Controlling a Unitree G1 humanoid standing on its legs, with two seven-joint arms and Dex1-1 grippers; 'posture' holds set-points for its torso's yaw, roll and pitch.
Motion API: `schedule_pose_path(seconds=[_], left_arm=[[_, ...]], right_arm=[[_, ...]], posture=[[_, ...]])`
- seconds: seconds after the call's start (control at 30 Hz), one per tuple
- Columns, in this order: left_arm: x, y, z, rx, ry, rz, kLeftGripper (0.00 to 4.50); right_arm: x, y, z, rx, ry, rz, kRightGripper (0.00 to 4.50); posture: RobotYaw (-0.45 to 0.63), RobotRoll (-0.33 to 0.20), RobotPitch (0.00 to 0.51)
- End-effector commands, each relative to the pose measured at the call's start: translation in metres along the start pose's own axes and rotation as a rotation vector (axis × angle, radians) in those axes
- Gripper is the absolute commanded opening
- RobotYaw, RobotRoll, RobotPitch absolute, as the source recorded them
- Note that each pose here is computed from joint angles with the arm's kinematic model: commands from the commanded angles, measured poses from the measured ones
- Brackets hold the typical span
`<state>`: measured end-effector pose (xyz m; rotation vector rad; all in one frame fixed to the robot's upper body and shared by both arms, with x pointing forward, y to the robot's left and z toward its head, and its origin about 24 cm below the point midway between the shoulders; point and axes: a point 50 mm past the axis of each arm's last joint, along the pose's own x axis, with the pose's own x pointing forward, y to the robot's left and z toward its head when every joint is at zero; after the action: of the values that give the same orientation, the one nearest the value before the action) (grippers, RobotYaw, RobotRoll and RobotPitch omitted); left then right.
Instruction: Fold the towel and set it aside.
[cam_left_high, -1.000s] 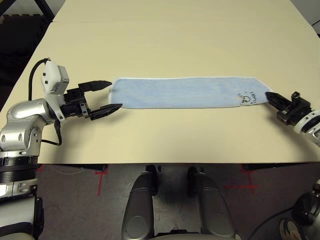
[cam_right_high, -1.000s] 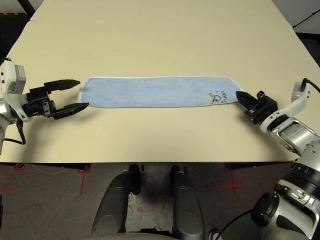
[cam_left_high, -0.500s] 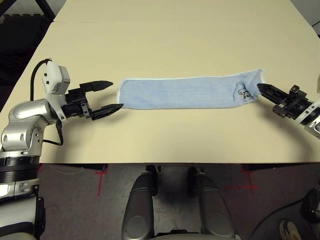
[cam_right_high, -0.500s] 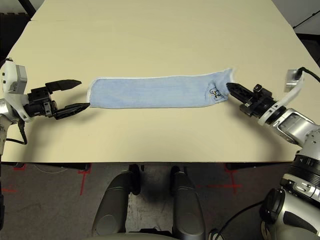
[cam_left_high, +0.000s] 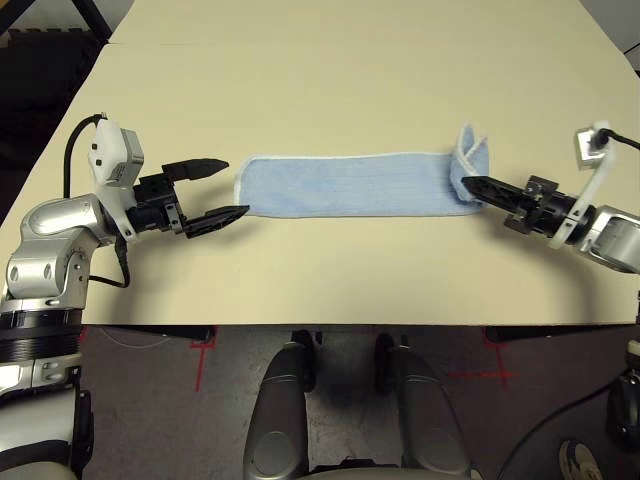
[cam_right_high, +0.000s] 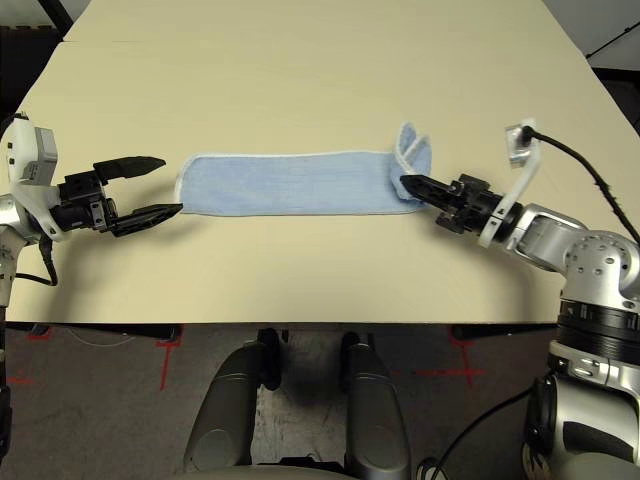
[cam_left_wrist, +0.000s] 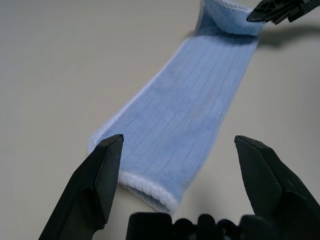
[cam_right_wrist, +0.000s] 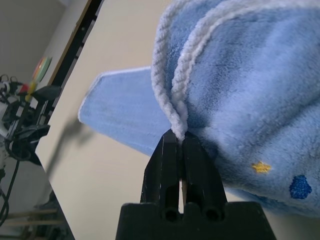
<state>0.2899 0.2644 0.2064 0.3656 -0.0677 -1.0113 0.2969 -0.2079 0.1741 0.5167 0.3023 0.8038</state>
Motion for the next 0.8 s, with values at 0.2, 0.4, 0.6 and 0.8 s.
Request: schedule_pose_path(seconds=[0.2, 0.4, 0.6, 0.8], left_arm=[[0.003, -0.001, -0.002, 0.002, 0.012, -0.016, 4.5], [0.004, -0.001, -0.002, 0.003, 0.014, -0.014, 4.5], [0.005, 0.0, -0.002, 0.003, 0.018, -0.012, 4.5], [0.007, 0.0, -0.003, 0.001, 0.017, -0.014, 4.5]], right_arm=[[0.031, 0.006, -0.016, -0.023, 0.086, -0.141, 0.03], [0.044, 0.017, -0.028, -0.015, 0.137, -0.111, 0.03], [0.054, 0.023, -0.031, -0.009, 0.139, -0.115, 0.03], [0.063, 0.029, -0.034, -0.001, 0.142, -0.101, 0.6]], posture=[[-0.03, 0.0, 0.249], [-0.03, 0.0, 0.247], [-0.03, 0.0, 0.246], [-0.03, 0.0, 0.242]])
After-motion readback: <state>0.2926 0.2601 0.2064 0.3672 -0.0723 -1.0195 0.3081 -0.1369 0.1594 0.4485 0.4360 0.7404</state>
